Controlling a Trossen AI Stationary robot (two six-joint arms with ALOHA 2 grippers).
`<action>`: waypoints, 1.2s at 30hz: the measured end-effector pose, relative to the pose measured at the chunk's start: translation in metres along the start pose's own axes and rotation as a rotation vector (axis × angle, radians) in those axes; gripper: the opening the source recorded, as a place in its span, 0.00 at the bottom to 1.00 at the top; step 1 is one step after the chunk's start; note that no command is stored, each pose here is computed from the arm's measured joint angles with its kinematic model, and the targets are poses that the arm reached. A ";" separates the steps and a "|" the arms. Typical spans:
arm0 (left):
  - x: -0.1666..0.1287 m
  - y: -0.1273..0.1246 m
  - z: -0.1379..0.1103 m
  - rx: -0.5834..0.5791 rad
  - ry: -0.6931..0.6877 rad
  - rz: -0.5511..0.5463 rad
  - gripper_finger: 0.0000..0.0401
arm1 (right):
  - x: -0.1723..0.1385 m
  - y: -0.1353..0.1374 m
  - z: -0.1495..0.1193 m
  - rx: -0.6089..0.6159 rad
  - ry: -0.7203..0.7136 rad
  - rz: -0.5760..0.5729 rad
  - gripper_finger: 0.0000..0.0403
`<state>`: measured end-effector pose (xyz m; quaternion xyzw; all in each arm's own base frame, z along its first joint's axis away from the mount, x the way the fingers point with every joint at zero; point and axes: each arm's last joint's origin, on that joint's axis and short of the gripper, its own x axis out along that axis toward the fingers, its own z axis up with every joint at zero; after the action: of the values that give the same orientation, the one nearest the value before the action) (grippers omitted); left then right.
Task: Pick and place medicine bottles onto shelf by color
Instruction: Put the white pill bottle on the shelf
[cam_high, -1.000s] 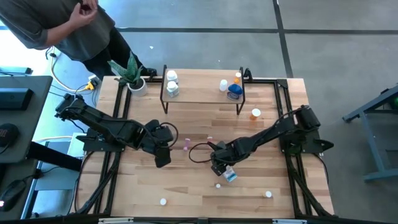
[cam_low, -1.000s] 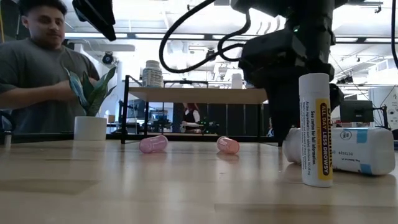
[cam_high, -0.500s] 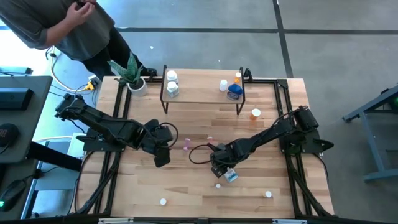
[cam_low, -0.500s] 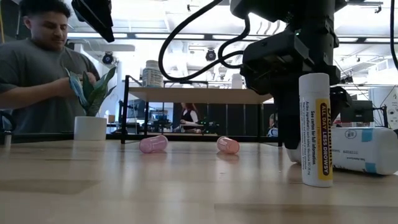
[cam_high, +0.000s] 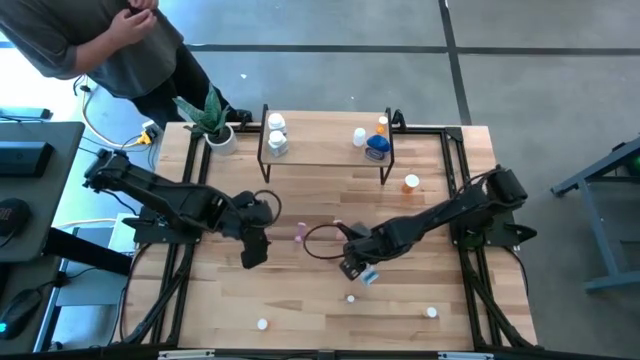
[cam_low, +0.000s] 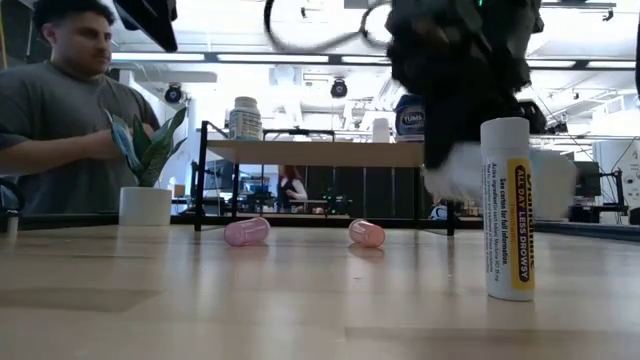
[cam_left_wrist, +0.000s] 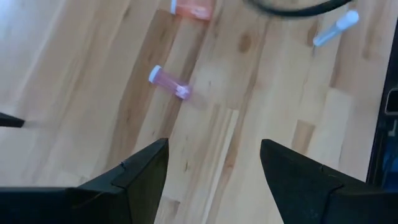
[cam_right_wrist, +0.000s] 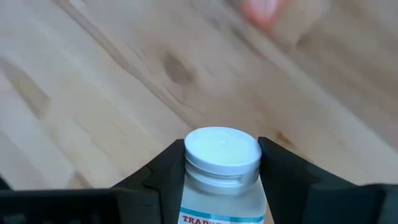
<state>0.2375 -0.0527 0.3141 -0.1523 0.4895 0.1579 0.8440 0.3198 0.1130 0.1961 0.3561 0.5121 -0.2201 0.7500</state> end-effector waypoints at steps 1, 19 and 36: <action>-0.002 0.003 0.001 -0.001 -0.006 -0.004 0.61 | -0.005 0.001 0.001 0.000 -0.031 0.010 0.40; -0.029 0.049 0.031 -0.035 -0.258 -0.026 0.61 | -0.078 0.001 0.079 -0.099 -0.696 0.213 0.40; -0.057 0.098 0.056 -0.126 -0.547 0.052 0.61 | -0.117 -0.052 0.187 -0.317 -1.188 0.153 0.40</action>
<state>0.2138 0.0519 0.3801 -0.1437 0.2364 0.2447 0.9293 0.3531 -0.0670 0.3299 0.0925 0.0065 -0.2475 0.9644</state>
